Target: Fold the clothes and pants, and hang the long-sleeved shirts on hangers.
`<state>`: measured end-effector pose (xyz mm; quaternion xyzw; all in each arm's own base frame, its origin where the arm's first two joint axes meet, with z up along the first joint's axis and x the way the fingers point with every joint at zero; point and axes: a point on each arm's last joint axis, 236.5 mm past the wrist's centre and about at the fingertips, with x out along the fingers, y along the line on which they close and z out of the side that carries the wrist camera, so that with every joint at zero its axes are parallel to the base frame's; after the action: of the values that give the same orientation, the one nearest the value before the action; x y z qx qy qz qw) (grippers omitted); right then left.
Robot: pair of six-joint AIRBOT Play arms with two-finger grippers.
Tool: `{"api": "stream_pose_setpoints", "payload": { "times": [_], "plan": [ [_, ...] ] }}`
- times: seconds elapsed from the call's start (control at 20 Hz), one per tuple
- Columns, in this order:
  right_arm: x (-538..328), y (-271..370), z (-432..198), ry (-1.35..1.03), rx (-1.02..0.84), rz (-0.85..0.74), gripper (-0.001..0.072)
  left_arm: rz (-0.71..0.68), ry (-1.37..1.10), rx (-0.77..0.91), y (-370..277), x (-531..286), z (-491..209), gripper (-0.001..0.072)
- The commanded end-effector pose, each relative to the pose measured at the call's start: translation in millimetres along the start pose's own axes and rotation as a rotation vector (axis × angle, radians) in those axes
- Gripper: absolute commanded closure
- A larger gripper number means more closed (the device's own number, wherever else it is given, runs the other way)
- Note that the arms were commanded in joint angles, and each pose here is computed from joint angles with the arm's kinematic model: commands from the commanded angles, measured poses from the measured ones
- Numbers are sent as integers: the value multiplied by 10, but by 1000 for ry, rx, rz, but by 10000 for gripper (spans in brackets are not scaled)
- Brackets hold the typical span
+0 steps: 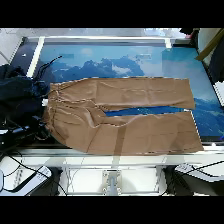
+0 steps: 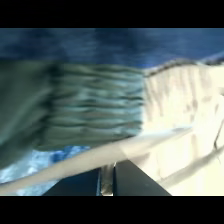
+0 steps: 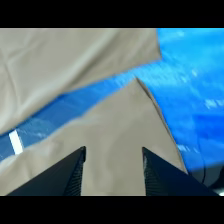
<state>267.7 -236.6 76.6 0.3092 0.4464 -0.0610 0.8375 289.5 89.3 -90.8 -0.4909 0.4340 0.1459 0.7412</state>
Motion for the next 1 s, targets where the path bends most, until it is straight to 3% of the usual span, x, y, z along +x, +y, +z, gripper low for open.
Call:
{"api": "stream_pose_setpoints", "payload": {
  "times": [0.0, 0.2, 0.35, 0.95],
  "plan": [
    [-115, -349, -310, 14, 102, -9, 338, -32, -54, 52, -195, -154, 128, 693],
    [153, -1002, -1071, 45, 408, -53, 335, -62, -124, 104, -372, -354, 208, 693],
    [402, -1097, -1365, 125, 522, -11, 335, -66, -125, 111, -396, -367, 199, 693],
    [711, -1194, -2059, 415, 622, 54, 337, -71, -108, 89, -402, -362, 162, 693]
  ]
}}
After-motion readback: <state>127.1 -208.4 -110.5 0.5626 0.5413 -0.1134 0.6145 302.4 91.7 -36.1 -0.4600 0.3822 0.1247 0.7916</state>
